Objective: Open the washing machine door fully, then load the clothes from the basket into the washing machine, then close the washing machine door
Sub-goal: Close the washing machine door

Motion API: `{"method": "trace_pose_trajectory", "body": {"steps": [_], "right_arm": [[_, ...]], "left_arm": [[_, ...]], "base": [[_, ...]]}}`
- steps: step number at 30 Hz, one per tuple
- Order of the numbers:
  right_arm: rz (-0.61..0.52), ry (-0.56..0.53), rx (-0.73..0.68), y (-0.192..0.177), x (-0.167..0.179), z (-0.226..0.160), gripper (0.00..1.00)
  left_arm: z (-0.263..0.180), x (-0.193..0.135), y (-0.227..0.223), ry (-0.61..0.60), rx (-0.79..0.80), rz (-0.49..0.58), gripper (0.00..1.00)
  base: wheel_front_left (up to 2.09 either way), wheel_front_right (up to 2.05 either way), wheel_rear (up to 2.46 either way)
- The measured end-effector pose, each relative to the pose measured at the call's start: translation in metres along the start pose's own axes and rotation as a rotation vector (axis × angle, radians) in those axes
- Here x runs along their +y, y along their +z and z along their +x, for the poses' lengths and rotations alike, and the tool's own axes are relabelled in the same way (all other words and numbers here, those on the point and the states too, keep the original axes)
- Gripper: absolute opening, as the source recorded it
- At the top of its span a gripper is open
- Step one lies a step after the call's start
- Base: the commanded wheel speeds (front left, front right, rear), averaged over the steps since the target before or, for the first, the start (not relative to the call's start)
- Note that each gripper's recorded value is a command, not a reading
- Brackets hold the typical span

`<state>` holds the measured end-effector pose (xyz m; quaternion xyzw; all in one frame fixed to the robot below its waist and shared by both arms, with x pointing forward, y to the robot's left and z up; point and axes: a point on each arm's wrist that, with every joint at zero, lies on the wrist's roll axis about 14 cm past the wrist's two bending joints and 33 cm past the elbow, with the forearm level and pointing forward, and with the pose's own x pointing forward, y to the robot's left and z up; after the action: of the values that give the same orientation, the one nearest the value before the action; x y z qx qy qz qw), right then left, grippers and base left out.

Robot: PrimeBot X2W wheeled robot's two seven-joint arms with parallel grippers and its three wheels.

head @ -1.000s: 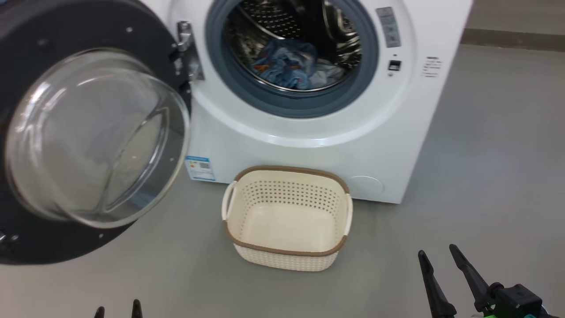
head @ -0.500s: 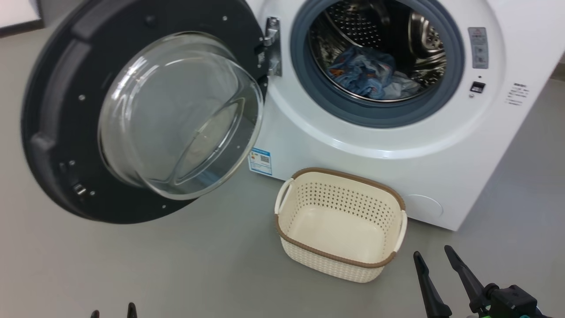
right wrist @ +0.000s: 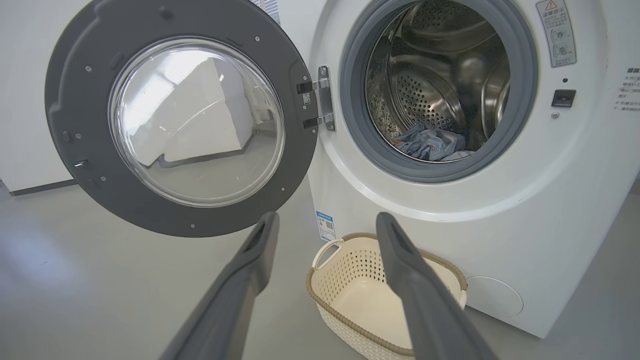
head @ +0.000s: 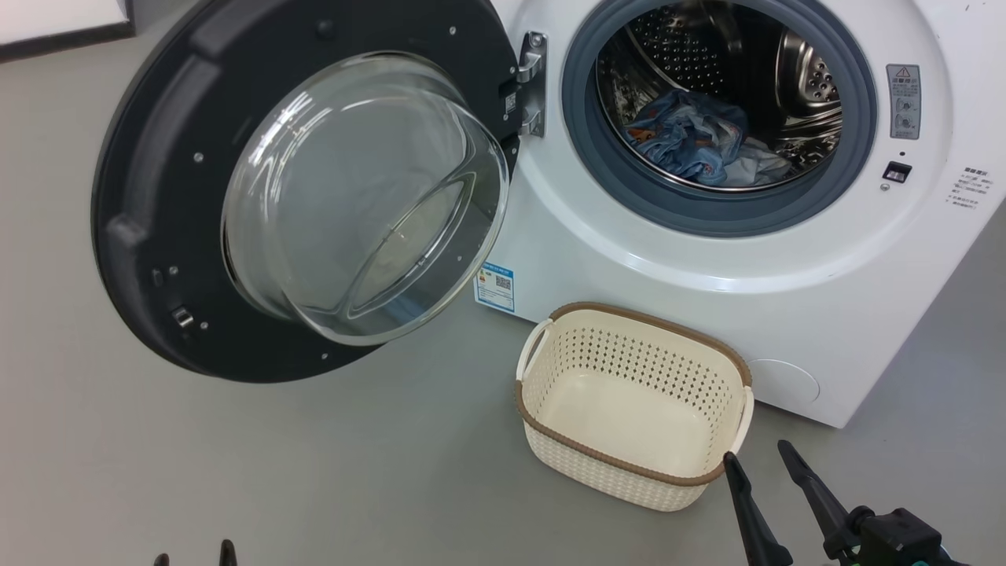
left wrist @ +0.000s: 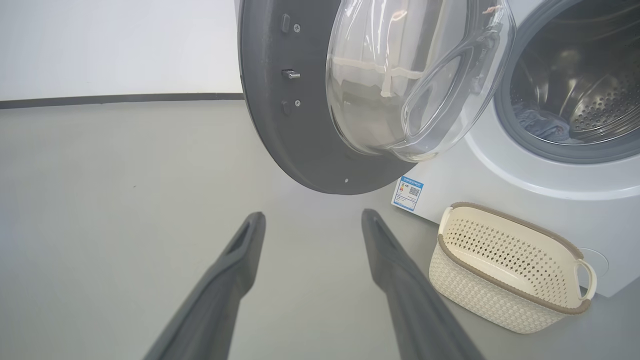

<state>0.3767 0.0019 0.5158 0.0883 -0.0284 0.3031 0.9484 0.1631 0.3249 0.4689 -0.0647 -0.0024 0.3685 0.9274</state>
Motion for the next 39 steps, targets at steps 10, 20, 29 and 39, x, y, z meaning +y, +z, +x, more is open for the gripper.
{"method": "trace_pose_trajectory", "body": {"steps": [10, 20, 29, 39], "right_arm": [[0.0, 0.015, 0.012, -0.004, 0.003, 0.002, 1.0], [0.004, 0.024, 0.016, -0.006, 0.005, 0.004, 1.0], [0.006, 0.027, 0.018, -0.007, 0.006, 0.004, 1.0], [0.011, 0.029, 0.025, -0.01, 0.006, 0.006, 1.0]], "left_arm": [[0.0, 0.004, 0.003, 0.021, -0.006, -0.003, 0.88], [0.0, 0.005, 0.003, 0.03, -0.004, -0.001, 0.0], [0.0, 0.009, 0.002, 0.047, 0.001, -0.024, 0.0], [0.002, 0.071, 0.014, 0.267, -0.042, -0.394, 0.0]], "base": [[0.0, 0.0, 0.0], [0.0, 0.0, 0.0], [0.0, 0.0, 0.0], [0.0, 0.0, 0.0]]}}
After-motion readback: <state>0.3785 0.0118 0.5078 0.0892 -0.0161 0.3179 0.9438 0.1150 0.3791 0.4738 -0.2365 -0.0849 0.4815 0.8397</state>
